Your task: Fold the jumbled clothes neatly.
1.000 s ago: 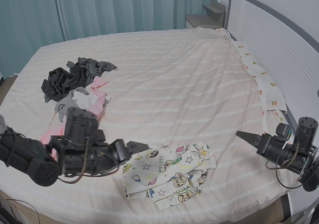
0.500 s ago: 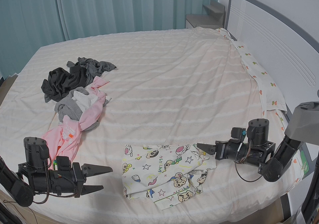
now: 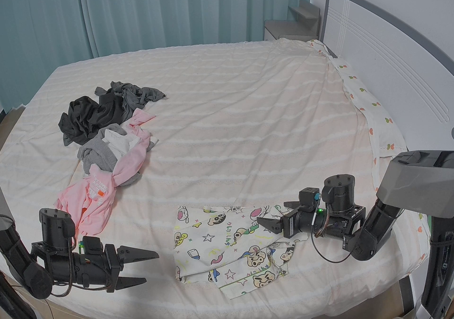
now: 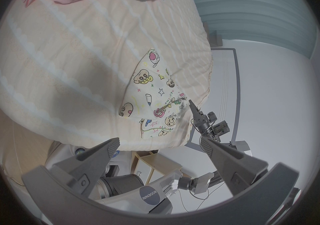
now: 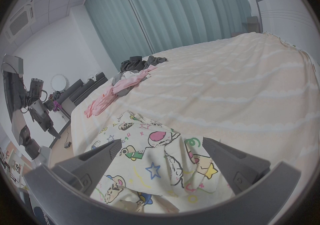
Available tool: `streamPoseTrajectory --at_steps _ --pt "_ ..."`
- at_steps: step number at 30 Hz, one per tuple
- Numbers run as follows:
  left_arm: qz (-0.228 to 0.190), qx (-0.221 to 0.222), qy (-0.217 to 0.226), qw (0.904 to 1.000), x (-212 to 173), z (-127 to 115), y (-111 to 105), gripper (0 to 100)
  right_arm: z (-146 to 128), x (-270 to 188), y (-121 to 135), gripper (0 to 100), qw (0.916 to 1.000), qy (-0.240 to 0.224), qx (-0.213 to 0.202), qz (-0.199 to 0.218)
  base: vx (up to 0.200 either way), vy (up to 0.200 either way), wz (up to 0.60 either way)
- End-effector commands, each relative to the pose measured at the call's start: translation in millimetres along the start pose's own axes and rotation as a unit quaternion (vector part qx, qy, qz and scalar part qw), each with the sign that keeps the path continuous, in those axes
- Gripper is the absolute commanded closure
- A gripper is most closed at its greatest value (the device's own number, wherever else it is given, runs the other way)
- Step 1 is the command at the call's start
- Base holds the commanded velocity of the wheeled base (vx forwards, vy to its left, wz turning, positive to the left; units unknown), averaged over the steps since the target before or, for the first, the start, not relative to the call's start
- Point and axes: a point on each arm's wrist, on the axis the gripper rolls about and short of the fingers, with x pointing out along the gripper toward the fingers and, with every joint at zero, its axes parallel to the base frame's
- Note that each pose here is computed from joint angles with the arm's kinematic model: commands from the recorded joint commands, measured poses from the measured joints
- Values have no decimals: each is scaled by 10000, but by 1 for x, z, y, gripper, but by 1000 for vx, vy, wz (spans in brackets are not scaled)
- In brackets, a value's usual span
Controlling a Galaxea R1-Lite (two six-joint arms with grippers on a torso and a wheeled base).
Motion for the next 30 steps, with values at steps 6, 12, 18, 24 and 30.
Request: streamPoseTrajectory --at_steps 6,12,18,24,30 --pt "36 -42 25 10000 1 0 2 0 -9 7 -1 0 9999 114 16 14 0 0 0" --pt "36 -35 25 10000 1 0 2 0 -12 19 0 100 9998 174 7 41 0 0 0" --pt "36 -27 25 10000 1 0 2 0 -7 2 5 100 9999 138 -9 35 0 0 0" --pt "36 -27 25 10000 1 0 2 0 -6 -21 11 100 10000 64 -29 42 0 0 0" --pt "36 -27 25 10000 1 0 2 0 -20 -51 19 100 9999 -32 -38 95 0 0 0"
